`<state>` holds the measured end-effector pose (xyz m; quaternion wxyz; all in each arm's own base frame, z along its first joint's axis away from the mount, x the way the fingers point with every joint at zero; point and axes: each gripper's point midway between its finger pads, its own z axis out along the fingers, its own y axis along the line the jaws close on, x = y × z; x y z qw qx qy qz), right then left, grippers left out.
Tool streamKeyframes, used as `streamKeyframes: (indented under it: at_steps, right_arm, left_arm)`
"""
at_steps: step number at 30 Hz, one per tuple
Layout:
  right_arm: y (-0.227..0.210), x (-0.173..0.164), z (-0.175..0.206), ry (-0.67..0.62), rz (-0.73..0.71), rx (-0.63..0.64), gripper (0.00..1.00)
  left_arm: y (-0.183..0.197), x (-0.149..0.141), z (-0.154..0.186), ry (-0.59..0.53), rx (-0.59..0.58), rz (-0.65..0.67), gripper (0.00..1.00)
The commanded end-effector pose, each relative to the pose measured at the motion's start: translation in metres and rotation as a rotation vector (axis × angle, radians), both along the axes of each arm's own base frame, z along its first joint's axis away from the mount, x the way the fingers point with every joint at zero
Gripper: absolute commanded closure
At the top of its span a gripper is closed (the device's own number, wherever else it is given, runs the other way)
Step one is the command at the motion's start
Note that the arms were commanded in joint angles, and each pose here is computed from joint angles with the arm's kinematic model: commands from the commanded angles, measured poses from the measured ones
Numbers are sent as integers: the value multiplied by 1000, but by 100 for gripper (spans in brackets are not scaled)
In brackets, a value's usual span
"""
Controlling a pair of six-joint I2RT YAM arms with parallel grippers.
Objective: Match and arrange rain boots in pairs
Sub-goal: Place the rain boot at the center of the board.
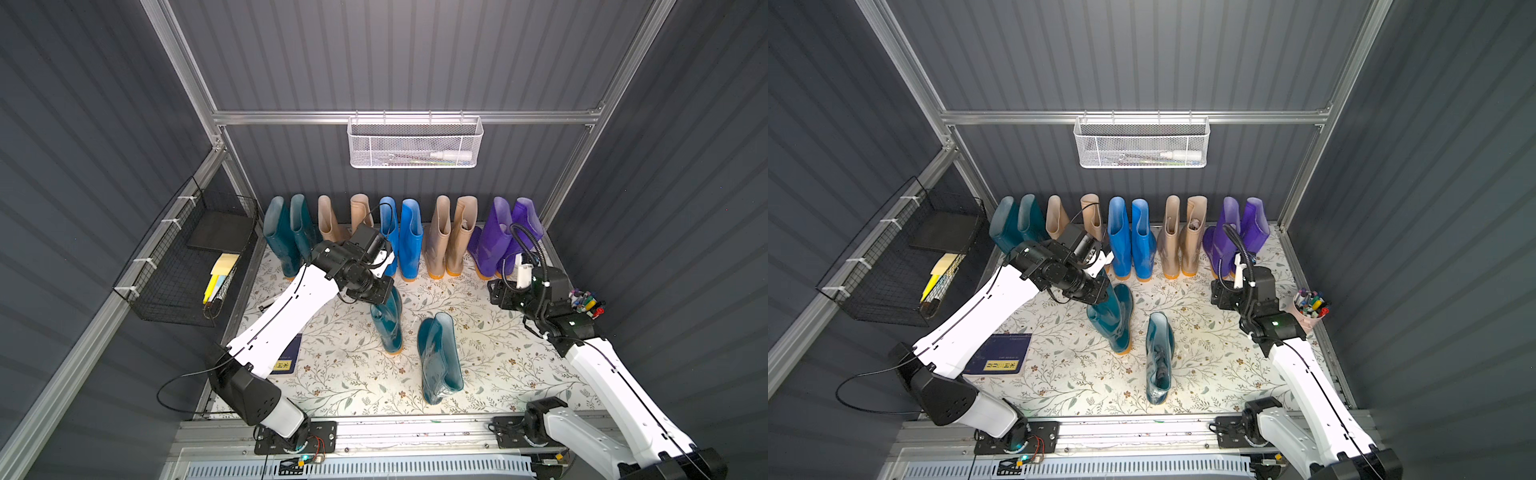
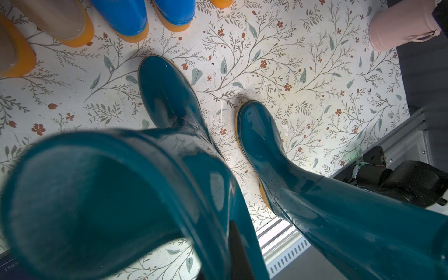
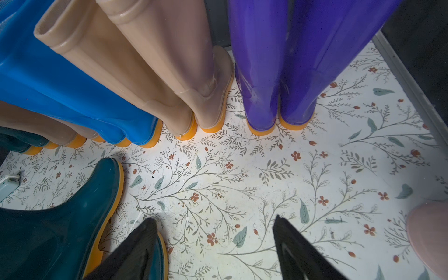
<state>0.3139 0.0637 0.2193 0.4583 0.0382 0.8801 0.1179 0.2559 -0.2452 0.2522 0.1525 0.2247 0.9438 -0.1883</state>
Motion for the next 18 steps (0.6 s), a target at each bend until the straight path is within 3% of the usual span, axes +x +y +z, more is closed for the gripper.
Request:
streamKeyframes:
  at_steps: [1,13,15,18]
  right_arm:
    - [-2,-1,-8,21,-6,-16,21]
    - [-2,-3,-8,25,-3,-20,21]
    - [-3,-3,-8,26,-5,-20,21]
    - [-3,-4,-7,23,-4,-20,21]
  left_arm:
    - [-16,3,17,-53,-88,-36,100]
    - [-18,3,5,-34,-77,-28,100]
    - [-19,4,5,-34,-87,-20,91]
    - [-22,5,7,-39,-112,-4,93]
